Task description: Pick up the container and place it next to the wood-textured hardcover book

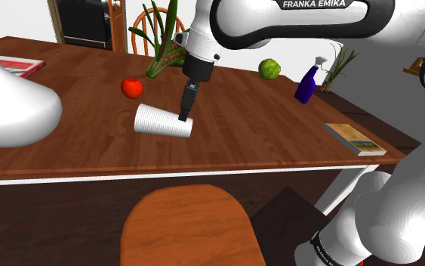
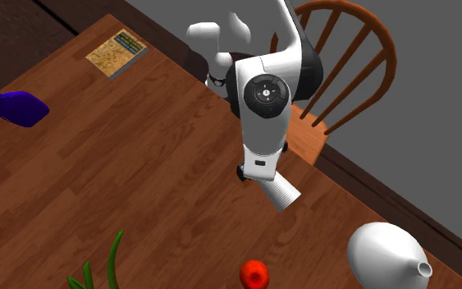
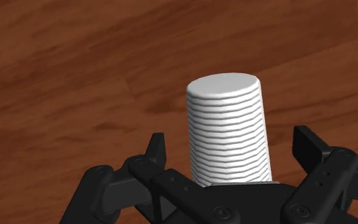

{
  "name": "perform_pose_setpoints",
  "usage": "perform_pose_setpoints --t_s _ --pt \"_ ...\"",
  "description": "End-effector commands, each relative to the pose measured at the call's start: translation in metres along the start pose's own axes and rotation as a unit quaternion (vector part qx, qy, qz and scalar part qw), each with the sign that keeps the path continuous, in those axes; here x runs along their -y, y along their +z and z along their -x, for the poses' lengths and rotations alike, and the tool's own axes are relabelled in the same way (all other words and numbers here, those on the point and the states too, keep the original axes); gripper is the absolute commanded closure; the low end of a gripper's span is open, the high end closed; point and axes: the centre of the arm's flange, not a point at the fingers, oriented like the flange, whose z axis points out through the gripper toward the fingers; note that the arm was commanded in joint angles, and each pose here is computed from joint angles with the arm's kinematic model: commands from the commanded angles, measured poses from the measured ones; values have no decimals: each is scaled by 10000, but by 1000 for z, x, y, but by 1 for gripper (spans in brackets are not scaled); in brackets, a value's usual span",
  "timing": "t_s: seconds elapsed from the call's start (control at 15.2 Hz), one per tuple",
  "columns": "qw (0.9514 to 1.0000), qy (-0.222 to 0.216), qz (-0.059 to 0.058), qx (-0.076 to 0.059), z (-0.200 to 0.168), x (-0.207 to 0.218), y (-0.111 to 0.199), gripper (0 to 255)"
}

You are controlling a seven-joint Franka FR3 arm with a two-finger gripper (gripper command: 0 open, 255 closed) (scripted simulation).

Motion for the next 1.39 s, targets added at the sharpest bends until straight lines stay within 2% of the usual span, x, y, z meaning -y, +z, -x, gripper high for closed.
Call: perform_pose_setpoints --t_s 0.0,0.4,0.92,0.99,1.32 --pt "9996 -293 12 -47 -2 4 11 0" --pt "9996 -293 12 -47 -3 4 46 0" --pt "9996 -293 12 -47 -3 4 46 0" --pt "9996 -293 12 -47 -3 4 46 255" --pt "9996 -293 12 -47 -3 4 46 255"
